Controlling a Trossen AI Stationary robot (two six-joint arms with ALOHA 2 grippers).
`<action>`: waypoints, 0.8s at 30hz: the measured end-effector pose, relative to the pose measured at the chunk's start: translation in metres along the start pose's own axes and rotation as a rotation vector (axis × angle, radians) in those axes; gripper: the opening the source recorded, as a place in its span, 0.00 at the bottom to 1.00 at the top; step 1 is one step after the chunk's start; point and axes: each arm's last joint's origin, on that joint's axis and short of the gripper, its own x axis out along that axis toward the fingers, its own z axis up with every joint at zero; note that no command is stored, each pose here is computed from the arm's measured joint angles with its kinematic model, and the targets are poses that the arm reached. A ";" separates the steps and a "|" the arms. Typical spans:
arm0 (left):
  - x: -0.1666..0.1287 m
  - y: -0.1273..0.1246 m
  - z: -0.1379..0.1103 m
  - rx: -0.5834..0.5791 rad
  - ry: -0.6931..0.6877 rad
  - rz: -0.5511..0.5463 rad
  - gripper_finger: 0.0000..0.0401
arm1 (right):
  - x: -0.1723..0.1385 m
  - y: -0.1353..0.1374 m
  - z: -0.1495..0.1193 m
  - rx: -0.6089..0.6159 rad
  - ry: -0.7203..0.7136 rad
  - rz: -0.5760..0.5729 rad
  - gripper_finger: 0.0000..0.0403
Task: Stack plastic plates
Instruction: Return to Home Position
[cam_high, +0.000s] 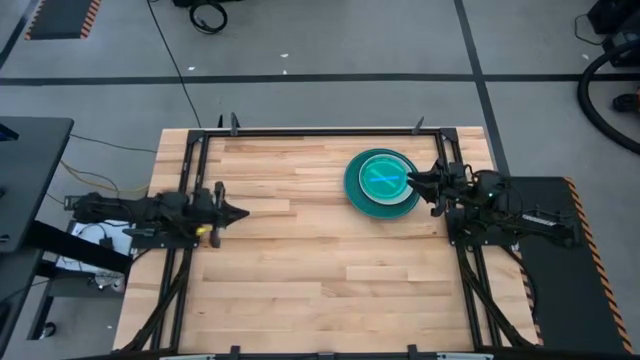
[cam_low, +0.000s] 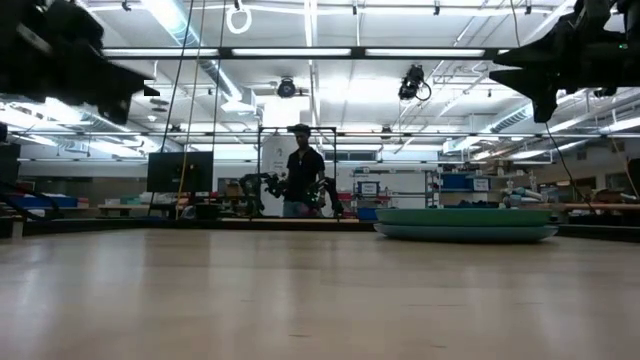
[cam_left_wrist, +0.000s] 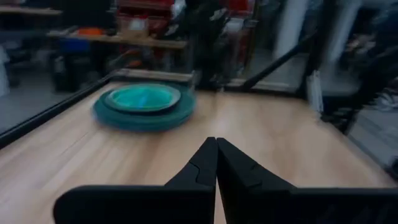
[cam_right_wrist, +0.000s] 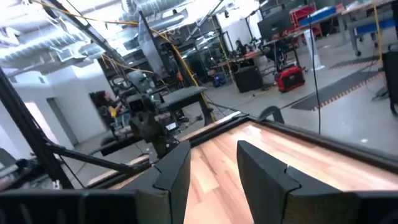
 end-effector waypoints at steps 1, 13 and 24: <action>-0.002 -0.001 0.002 -0.001 -0.023 -0.030 0.03 | 0.000 0.000 0.000 0.016 0.002 0.000 0.35; -0.001 -0.004 0.004 -0.271 -0.018 -0.152 0.03 | 0.000 0.000 0.000 0.033 -0.001 0.010 0.35; -0.001 -0.004 0.005 -0.362 -0.020 -0.156 0.04 | 0.000 0.000 0.000 0.032 -0.001 0.009 0.35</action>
